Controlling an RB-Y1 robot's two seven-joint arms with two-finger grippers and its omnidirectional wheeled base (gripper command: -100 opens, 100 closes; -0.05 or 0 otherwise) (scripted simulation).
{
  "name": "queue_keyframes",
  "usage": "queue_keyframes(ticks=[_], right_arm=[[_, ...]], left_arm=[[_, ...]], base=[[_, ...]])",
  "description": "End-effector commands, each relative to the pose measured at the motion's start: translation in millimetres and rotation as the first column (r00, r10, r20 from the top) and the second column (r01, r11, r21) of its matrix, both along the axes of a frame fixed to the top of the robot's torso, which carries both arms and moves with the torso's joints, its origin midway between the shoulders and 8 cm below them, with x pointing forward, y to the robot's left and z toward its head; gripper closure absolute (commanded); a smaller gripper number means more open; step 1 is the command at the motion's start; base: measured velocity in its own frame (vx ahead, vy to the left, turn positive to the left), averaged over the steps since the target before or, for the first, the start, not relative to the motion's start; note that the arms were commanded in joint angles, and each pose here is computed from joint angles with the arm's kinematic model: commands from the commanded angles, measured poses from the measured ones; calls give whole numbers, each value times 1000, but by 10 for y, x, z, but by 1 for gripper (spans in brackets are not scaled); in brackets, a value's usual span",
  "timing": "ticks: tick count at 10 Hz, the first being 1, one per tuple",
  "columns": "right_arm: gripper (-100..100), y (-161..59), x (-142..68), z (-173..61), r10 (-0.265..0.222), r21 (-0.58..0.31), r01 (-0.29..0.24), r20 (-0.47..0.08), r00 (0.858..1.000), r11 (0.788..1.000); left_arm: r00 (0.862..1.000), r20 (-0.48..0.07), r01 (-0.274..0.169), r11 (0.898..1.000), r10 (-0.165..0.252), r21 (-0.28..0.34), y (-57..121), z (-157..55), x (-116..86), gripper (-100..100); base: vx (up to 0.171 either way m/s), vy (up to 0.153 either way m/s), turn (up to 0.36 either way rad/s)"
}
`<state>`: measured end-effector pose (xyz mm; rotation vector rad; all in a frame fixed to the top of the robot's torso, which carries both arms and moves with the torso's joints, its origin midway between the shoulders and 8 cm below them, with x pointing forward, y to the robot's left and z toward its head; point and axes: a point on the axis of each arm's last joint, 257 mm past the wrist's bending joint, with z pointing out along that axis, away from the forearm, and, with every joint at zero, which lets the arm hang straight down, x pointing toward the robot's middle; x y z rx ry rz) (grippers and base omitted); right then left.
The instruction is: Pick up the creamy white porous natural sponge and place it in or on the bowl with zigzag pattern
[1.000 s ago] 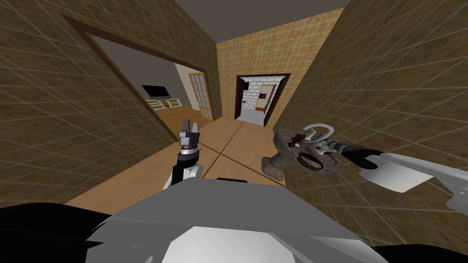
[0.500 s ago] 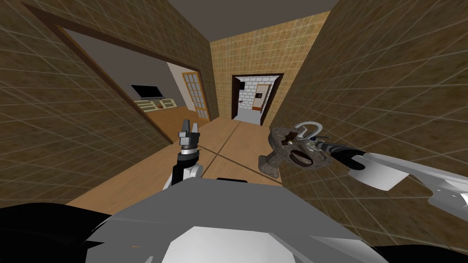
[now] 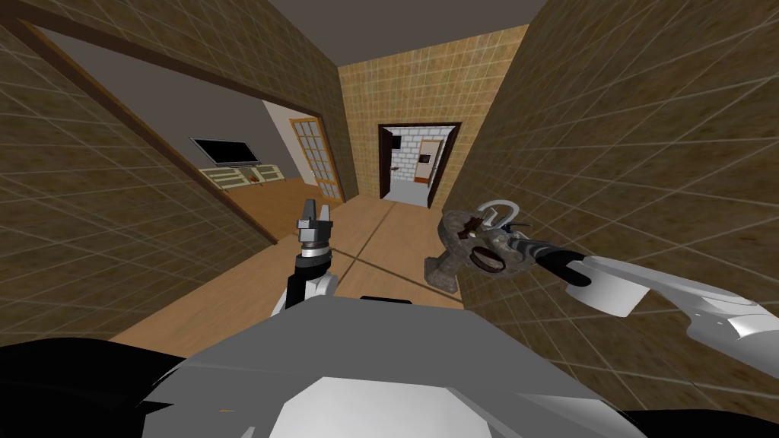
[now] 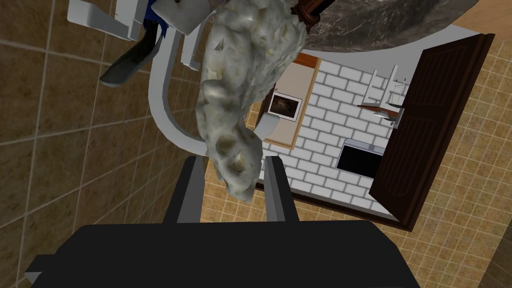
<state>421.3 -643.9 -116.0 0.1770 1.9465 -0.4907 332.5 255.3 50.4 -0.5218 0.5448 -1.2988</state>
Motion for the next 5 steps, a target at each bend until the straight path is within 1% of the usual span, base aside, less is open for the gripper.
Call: queue_keyframes(ticks=[1,3,4,5], right_arm=[[100,162,15,-114,36,16,-36,-14,999,999],[100,320,29,-214,73,34,-72,-28,997,997],[100,261,43,-171,59,26,-58,-23,998,998],[-100,273,42,-186,62,28,-61,-25,998,998]], left_arm=[[1000,0,0,1000,0,0,0,0,0,0],[1000,0,0,1000,0,0,0,0,0,0],[1000,0,0,1000,0,0,0,0,0,0],[1000,0,0,1000,0,0,0,0,0,0]], base=[[37,-93,-73],[26,-81,-72],[10,-34,-7],[2,-7,3]])
